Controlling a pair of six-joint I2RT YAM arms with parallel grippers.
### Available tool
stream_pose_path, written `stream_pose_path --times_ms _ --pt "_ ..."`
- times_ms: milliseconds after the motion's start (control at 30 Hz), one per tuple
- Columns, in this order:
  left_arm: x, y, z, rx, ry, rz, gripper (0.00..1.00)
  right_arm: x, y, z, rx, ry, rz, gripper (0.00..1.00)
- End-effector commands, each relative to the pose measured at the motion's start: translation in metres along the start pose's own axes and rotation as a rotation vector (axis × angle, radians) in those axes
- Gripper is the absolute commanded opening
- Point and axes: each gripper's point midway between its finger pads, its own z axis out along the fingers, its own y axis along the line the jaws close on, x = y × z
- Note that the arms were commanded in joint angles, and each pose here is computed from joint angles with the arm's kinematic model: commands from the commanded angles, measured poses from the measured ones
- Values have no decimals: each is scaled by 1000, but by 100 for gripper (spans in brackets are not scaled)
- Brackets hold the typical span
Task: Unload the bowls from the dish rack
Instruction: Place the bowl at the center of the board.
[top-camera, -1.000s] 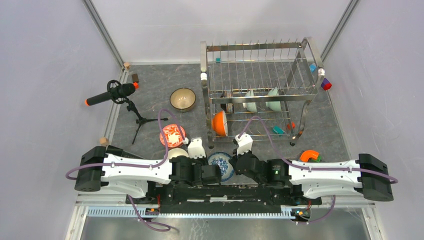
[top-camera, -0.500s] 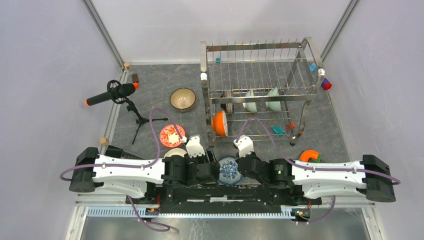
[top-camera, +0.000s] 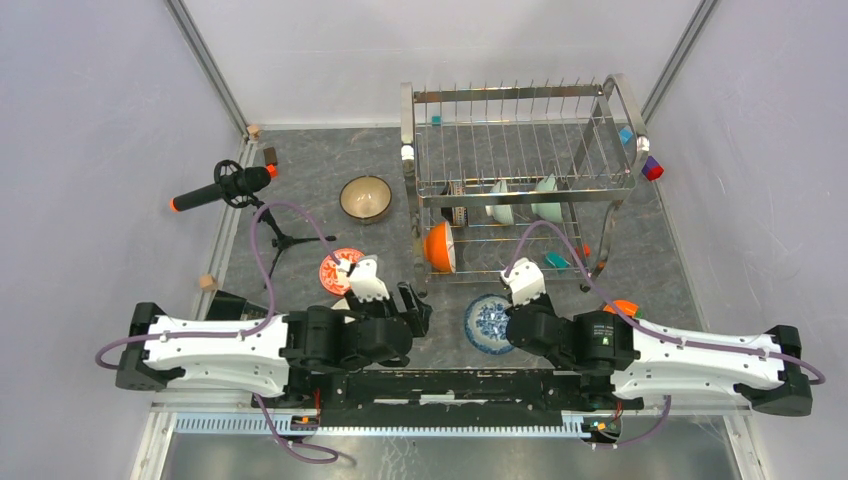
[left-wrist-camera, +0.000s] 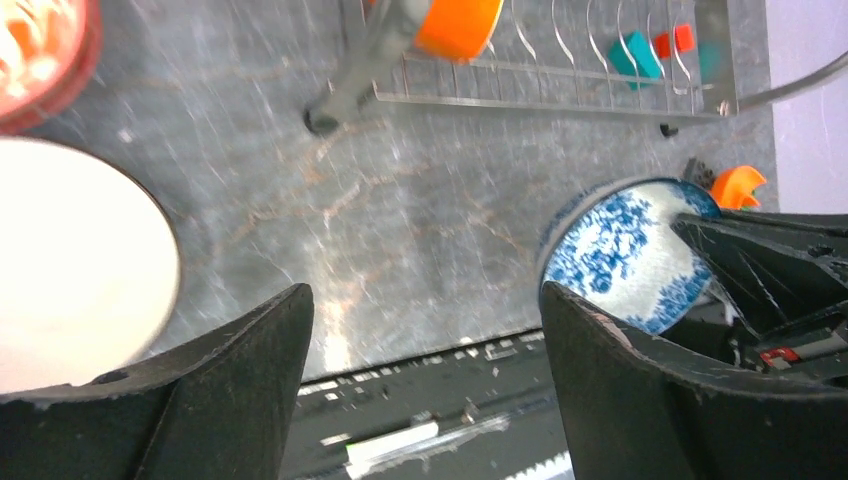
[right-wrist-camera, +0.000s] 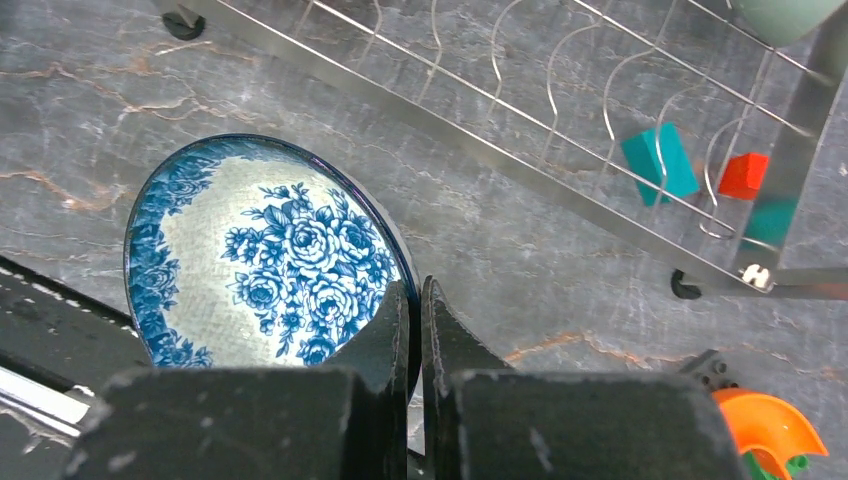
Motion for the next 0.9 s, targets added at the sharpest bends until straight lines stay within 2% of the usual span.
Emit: stream_pose_path --times_ms 0,167,333,700,867 --pt "-64 0 -14 4 -248 152 90 -16 -17 -7 69 -52 27 0" --pt "-106 -6 -16 7 -405 276 90 -9 -8 0 43 -49 41 0" --pt "-123 -2 16 8 -357 269 88 -2 -3 5 24 -45 51 0" --pt "-124 -23 68 7 -282 349 85 24 -5 13 18 -19 66 0" --pt "-130 -13 86 -57 -278 335 75 31 -3 18 12 -20 70 0"
